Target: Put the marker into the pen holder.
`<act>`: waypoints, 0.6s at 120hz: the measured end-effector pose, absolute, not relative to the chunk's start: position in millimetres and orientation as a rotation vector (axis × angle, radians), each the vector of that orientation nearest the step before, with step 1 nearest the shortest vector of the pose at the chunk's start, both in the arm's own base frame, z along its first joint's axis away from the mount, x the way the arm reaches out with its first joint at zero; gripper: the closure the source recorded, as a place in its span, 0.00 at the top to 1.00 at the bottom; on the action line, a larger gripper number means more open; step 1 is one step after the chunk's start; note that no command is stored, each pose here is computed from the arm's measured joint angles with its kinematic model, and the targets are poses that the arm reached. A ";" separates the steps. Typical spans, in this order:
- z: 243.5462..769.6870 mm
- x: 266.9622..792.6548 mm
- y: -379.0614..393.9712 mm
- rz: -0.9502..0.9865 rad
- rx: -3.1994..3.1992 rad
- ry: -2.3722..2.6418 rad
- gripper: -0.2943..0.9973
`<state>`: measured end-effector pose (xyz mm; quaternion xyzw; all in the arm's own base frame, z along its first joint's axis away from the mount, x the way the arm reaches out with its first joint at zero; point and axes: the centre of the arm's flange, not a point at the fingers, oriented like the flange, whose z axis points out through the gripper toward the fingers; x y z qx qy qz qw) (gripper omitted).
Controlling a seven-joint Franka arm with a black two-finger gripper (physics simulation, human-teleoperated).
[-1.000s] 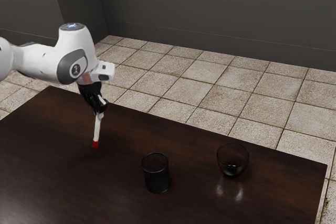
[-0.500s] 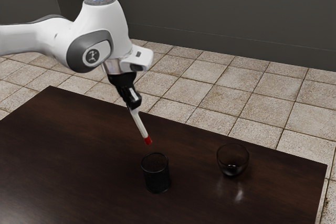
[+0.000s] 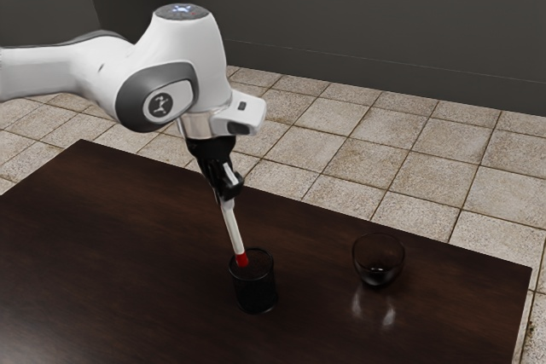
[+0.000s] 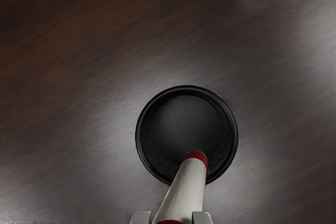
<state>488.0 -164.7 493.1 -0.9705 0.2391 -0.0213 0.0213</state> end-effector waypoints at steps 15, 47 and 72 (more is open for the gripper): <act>487.9 490.4 -165.0 -0.052 -3.017 0.721 0.22; 480.9 502.2 -166.6 -0.060 -3.034 0.685 0.22; 479.5 502.8 -166.6 -0.057 -3.041 0.670 0.53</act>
